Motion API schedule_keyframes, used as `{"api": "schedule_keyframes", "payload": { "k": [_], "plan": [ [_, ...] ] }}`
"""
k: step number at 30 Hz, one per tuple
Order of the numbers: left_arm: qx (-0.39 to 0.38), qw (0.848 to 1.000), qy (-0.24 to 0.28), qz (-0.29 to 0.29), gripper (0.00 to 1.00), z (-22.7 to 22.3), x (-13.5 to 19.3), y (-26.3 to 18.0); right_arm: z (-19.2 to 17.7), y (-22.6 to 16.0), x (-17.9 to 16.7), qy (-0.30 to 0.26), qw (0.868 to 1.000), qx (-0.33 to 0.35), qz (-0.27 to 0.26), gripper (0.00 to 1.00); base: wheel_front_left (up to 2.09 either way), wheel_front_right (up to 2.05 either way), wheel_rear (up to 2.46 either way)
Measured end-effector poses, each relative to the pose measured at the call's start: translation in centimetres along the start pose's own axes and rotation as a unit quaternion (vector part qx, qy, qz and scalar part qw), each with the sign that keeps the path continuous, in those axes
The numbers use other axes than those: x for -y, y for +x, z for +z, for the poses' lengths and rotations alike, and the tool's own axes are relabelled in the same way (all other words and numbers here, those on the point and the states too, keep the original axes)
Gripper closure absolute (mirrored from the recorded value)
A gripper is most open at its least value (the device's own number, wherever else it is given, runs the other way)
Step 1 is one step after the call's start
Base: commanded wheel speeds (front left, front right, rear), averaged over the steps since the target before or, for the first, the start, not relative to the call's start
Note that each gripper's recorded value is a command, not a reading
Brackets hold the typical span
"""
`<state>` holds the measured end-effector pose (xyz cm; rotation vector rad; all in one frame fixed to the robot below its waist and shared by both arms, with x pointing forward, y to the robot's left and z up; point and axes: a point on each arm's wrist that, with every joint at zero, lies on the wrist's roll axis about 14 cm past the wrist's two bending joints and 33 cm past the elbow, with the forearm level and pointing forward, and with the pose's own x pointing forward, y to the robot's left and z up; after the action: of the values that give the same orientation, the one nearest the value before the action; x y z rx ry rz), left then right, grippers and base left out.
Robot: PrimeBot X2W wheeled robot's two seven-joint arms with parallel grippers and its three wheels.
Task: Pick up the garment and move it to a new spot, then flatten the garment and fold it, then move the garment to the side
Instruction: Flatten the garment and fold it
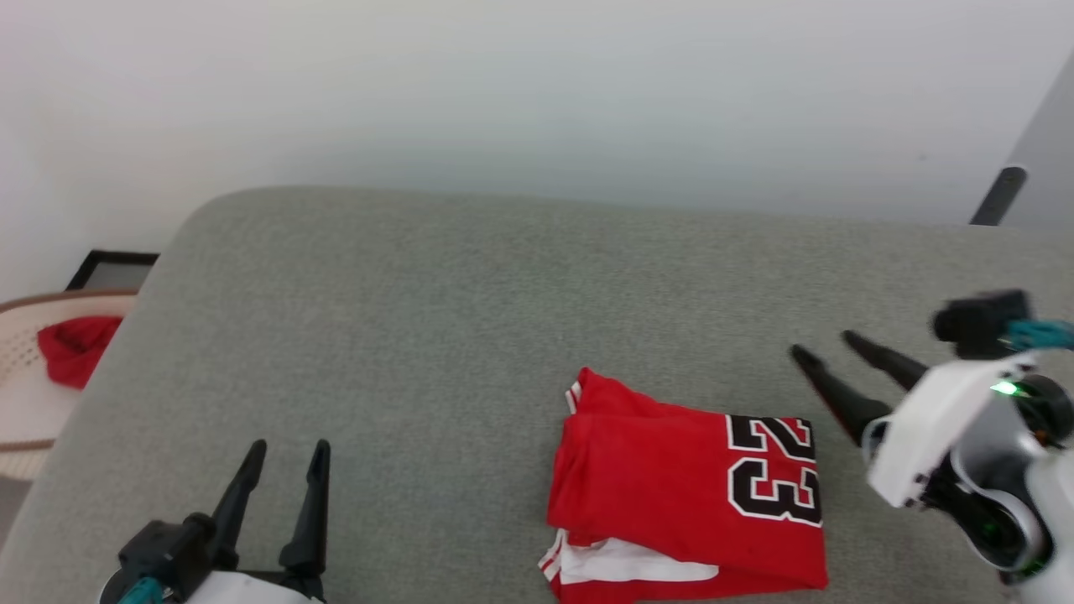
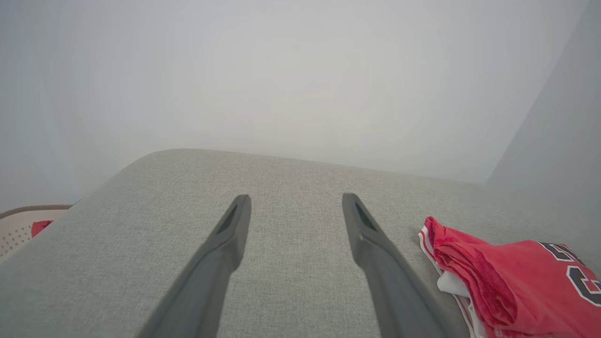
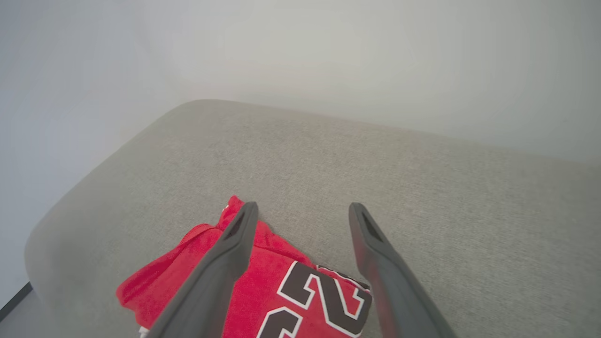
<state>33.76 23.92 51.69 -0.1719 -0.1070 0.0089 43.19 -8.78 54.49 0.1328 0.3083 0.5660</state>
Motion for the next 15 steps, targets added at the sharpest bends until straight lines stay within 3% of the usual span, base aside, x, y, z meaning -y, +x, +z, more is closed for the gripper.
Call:
{"api": "schedule_keyframes", "payload": {
  "k": [8,15],
  "plan": [
    [0.0,1.0,0.011,-0.019,0.0,0.0,0.9,0.4,0.4,-4.5,4.3,-0.025,0.994,0.076,-0.075,0.0,0.0,0.0,0.0],
    [0.003,1.0,0.015,-0.027,0.0,0.2,1.4,0.3,-0.7,-7.5,6.1,-0.028,0.985,0.122,-0.117,0.0,0.0,0.0,0.0]
  ]
}}
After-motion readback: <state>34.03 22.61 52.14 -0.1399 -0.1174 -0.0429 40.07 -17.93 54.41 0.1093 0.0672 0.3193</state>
